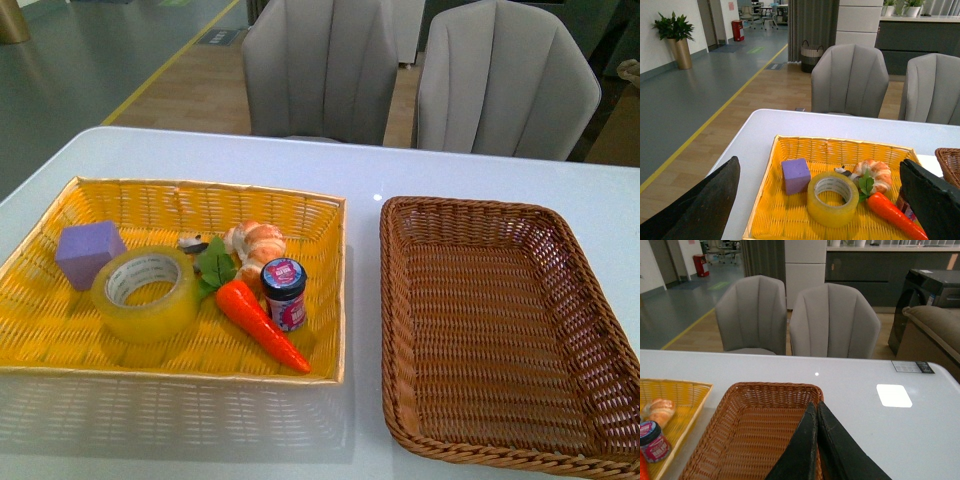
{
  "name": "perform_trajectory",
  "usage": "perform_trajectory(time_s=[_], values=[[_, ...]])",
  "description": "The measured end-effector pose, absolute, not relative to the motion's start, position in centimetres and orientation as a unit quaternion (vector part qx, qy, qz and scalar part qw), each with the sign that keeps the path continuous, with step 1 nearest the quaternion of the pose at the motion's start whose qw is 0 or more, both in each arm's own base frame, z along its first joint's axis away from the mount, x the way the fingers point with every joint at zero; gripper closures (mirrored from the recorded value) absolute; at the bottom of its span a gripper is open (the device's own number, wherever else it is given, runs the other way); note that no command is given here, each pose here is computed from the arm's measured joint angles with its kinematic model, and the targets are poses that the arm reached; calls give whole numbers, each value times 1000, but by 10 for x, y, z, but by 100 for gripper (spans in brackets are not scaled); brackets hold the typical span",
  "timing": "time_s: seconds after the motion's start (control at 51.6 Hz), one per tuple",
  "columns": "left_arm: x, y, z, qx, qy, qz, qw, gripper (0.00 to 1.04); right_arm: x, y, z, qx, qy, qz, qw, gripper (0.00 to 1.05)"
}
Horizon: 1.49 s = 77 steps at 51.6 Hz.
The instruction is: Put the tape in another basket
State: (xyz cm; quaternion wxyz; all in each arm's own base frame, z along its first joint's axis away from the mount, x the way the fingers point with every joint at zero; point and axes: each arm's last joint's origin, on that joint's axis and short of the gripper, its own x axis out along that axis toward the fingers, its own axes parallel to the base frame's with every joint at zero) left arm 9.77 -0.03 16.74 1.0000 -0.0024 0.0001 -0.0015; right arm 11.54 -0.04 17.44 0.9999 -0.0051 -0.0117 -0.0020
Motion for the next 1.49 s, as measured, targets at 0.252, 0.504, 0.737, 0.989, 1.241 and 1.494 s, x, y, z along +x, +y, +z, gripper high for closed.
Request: perform_trajectory(time_s=[0.252, 0.504, 0.737, 0.989, 1.241, 1.494], values=[[98, 0, 167, -2, 0, -2, 1000, 9, 110, 0, 174, -5, -12, -2, 1000, 103], [98, 0, 167, -2, 0, -1, 1000, 9, 99, 0, 170, -5, 1, -1, 1000, 103], [98, 0, 167, -2, 0, -2, 1000, 9, 97, 0, 171, -5, -9, -1, 1000, 95], [98, 0, 167, -2, 0, -2, 1000, 9, 97, 0, 171, -5, -9, -1, 1000, 52], [98, 0, 167, -6, 5, -3, 1000, 9, 97, 0, 171, -4, -10, -1, 1000, 7], [120, 3, 157, -95, 299, 12, 950, 9, 97, 0, 171, -4, -10, -1, 1000, 9]])
